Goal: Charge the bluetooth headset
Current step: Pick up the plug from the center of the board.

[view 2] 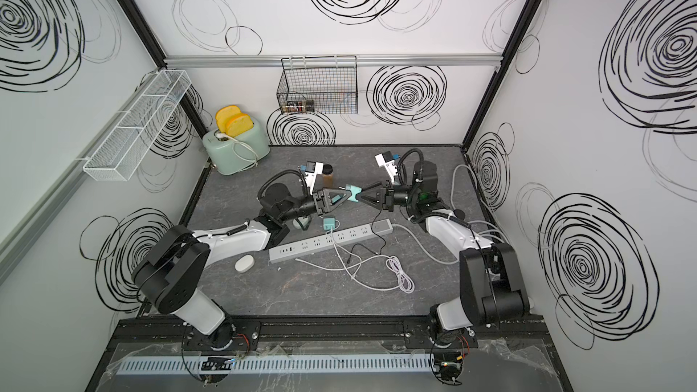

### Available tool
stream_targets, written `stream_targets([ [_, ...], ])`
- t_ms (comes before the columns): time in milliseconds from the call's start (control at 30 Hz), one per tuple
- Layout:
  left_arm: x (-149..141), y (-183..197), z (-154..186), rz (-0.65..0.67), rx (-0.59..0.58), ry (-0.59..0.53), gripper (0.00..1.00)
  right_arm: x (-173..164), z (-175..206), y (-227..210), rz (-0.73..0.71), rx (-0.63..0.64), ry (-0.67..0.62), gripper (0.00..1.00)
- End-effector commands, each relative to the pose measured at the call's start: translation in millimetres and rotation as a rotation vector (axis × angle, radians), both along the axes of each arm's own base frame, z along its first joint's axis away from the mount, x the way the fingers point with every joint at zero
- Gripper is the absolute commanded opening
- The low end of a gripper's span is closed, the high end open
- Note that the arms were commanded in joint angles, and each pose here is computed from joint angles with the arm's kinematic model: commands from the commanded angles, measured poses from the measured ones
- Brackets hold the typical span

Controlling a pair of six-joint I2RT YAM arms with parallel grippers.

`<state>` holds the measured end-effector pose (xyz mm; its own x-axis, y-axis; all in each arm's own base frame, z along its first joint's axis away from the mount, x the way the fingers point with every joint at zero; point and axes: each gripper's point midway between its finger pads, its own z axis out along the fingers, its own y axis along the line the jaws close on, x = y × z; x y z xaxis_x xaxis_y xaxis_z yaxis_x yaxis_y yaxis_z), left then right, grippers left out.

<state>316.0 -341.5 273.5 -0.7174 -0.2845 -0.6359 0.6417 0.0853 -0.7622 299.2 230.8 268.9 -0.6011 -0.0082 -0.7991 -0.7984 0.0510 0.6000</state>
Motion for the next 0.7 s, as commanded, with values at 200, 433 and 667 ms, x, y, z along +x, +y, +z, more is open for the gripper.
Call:
stream_targets([
  [200,-6.3,-3.5,23.4,-0.038,-0.096,-0.074,0.12,-0.9,12.3,6.2,0.033,0.018,-0.072,0.36],
  [433,-6.7,-4.2,22.9,-0.041,-0.098,-0.078,0.12,-0.4,12.5,9.4,0.040,0.024,-0.066,0.40],
  [667,-6.2,-4.3,19.5,-0.040,-0.094,-0.069,0.14,-0.7,14.8,10.0,0.043,0.028,-0.077,0.28],
])
